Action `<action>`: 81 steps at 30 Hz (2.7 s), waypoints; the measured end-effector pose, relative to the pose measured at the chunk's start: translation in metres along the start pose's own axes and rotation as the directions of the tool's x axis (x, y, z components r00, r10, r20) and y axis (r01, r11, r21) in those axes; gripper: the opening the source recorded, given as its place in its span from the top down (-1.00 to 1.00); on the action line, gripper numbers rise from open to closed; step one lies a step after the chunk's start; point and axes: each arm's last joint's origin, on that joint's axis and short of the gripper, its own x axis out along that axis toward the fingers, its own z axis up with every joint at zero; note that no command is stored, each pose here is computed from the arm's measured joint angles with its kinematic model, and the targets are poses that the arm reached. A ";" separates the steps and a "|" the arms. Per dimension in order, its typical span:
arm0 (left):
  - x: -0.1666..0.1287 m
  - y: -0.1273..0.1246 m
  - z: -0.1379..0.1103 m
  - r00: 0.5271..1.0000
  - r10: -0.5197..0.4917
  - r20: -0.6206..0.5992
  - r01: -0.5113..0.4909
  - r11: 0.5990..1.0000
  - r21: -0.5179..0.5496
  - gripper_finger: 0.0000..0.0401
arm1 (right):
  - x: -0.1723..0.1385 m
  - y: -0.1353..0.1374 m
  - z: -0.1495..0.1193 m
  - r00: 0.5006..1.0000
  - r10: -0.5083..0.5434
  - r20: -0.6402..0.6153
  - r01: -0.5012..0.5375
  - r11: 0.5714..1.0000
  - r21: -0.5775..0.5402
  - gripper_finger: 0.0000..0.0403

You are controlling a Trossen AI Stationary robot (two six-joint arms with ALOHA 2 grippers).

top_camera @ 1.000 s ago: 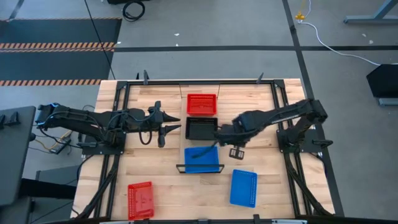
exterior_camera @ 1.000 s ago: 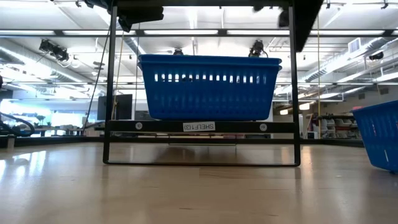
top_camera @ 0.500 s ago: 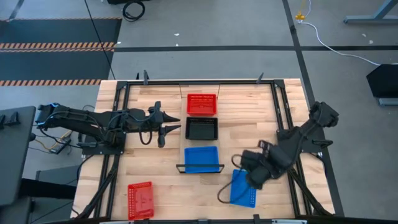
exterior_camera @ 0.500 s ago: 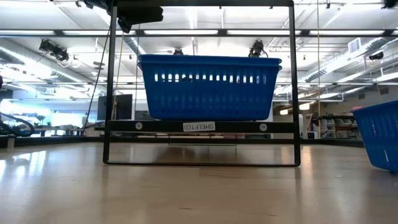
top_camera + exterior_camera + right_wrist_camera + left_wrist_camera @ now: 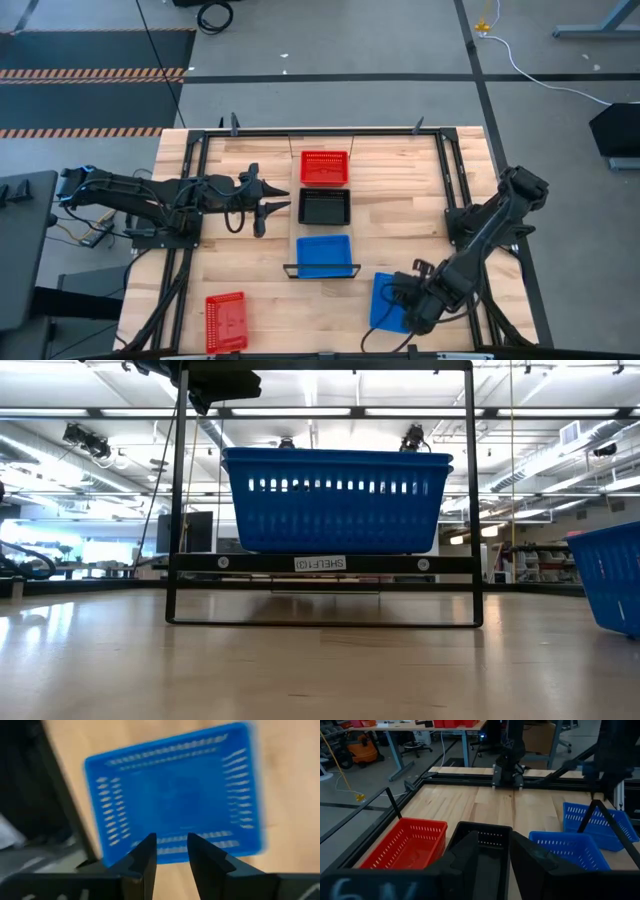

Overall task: Stack baskets on shelf by color
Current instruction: Stack the blue bin on top of the blue bin on the shelf

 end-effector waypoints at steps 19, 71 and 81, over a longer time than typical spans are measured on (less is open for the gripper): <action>0.000 0.000 0.000 1.000 0.000 -0.003 0.000 1.000 0.002 0.42 | 0.016 0.000 -0.018 0.995 0.065 -0.080 -0.098 0.840 -0.534 0.42; 0.000 0.000 -0.001 1.000 0.001 -0.007 -0.001 1.000 0.004 0.42 | 0.046 -0.020 -0.014 0.998 0.009 0.068 0.039 0.744 -0.667 0.42; 0.000 0.000 -0.001 1.000 0.001 -0.007 0.000 1.000 0.003 0.42 | 0.048 -0.019 -0.002 0.996 0.056 0.075 0.003 0.785 -0.620 0.66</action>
